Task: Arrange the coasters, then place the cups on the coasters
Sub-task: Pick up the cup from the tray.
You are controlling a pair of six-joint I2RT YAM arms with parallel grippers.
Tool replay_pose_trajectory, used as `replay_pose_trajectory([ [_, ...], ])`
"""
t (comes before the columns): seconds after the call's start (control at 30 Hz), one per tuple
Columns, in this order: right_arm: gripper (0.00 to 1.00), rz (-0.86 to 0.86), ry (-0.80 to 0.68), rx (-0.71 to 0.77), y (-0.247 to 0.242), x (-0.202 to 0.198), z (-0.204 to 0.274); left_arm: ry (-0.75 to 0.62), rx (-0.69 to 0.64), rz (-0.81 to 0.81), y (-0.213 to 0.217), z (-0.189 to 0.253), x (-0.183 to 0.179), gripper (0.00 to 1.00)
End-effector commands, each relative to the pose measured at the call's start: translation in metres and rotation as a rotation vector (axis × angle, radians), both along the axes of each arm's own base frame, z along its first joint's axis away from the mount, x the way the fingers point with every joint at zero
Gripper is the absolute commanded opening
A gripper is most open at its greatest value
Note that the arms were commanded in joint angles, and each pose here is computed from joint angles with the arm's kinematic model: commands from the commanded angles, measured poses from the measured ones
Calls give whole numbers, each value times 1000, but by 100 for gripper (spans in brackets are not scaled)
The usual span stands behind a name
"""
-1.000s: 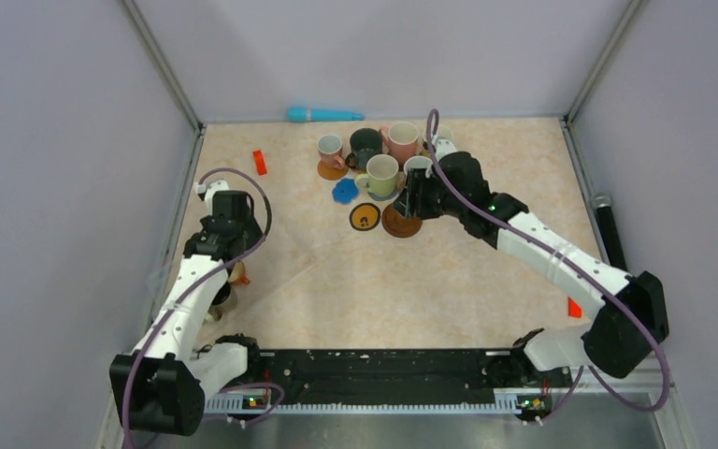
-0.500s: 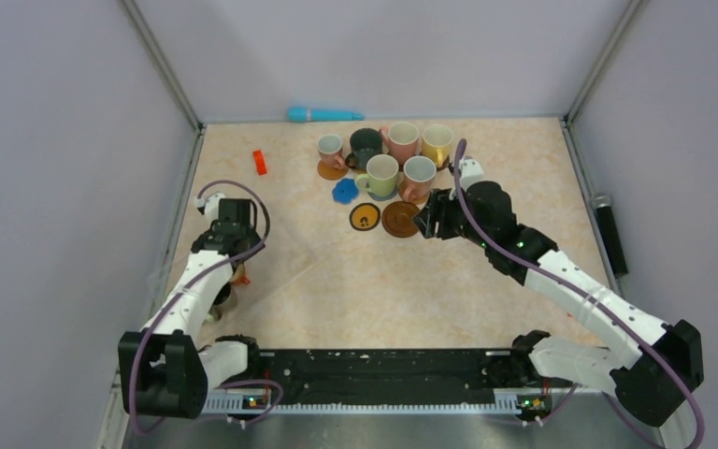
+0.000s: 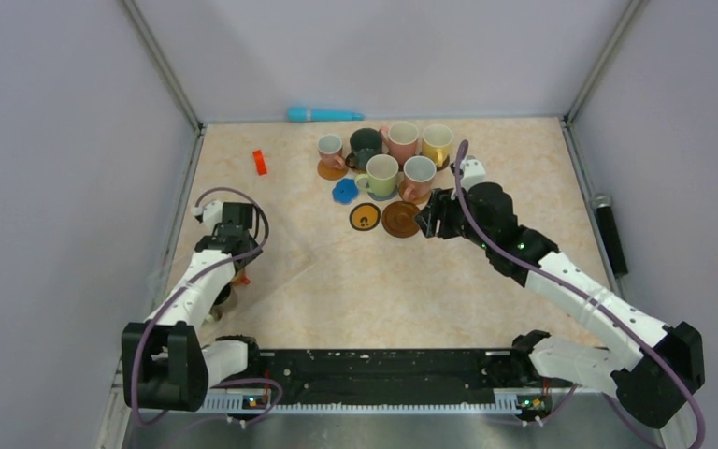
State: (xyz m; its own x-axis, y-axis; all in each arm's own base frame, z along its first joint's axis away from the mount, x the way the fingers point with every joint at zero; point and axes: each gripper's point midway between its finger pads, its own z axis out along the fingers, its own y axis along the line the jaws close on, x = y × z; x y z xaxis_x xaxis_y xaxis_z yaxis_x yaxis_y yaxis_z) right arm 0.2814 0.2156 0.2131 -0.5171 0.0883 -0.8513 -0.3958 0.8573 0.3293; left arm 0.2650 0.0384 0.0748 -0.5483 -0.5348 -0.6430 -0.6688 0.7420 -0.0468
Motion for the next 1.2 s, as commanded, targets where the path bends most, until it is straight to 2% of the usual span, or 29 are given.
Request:
replay_pose_trajectory([
  [0.0, 56, 8, -72, 26, 1, 1, 20, -12, 1, 46, 5, -7, -2, 49],
  [0.27, 56, 8, -73, 20, 0, 2, 21, -3, -8, 49, 4, -9, -2, 35],
  [0.47, 56, 8, -69, 13, 1, 2, 19, -16, -4, 31, 3, -2, 1, 17],
  [0.67, 66, 1, -58, 5, 0, 3, 18, 8, -29, -76, -9, 13, 14, 0],
  [0.73, 69, -4, -59, 6, -1, 3, 18, 11, -54, -155, -19, 19, 21, 0],
  [0.93, 81, -63, -75, 8, -12, 5, 22, -71, -14, -328, -42, 60, 43, 0],
  [1.0, 86, -87, -82, 7, -16, 6, 23, -106, 17, -417, -58, 76, 52, 0],
  [1.07, 98, -104, -88, 10, -19, 7, 25, -132, 66, -496, -73, 90, 62, 0],
  [1.17, 99, -143, -95, 9, -25, 8, 27, -162, 138, -597, -97, 108, 79, 0],
])
